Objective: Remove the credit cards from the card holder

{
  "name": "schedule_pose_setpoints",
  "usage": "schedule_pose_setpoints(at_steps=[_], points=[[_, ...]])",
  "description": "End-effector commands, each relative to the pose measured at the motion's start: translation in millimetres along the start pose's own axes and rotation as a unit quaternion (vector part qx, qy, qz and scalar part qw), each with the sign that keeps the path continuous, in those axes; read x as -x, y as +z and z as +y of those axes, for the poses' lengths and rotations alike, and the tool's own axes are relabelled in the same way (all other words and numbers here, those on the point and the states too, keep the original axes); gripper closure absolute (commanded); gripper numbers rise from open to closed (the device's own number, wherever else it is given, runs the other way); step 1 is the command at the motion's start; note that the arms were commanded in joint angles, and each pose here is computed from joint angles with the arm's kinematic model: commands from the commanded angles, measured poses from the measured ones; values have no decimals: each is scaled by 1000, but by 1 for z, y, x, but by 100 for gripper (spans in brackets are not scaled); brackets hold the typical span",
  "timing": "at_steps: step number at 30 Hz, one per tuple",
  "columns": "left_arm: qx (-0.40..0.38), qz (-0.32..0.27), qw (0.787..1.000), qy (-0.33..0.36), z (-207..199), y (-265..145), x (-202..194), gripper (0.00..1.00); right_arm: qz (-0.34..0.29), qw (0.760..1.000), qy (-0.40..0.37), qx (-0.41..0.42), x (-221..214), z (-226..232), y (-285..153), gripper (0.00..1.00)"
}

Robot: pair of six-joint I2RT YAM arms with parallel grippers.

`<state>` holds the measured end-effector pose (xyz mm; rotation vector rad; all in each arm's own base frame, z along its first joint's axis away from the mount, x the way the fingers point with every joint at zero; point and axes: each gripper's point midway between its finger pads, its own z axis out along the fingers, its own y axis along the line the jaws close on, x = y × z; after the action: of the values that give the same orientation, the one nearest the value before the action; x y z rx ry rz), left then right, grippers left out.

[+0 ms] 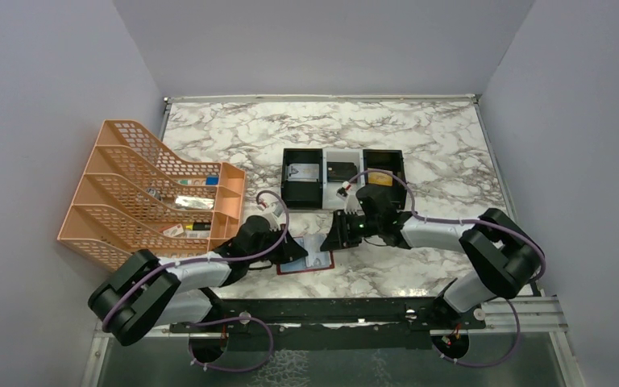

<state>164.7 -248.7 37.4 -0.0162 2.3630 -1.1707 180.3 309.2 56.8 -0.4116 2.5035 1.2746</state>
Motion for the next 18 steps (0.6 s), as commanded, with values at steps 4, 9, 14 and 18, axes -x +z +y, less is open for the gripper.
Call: schedule_pose_setpoints(at_steps=[4, 9, 14, 18], points=[[-32, 24, 997, 63, -5, 6, 3, 100, -3, 1000, -10, 19, 3, -8, 2, 70], [-37, 25, 997, 66, -2, 3, 3, 100, -4, 999, -31, 37, 9, -9, -1, 65], [-49, 31, 996, 68, -6, 4, 2, 100, 6, 997, -44, 60, 10, -5, 5, 64], [-54, 26, 996, 64, -10, 3, 5, 100, 7, 997, -46, 58, 15, -8, 10, 64]])
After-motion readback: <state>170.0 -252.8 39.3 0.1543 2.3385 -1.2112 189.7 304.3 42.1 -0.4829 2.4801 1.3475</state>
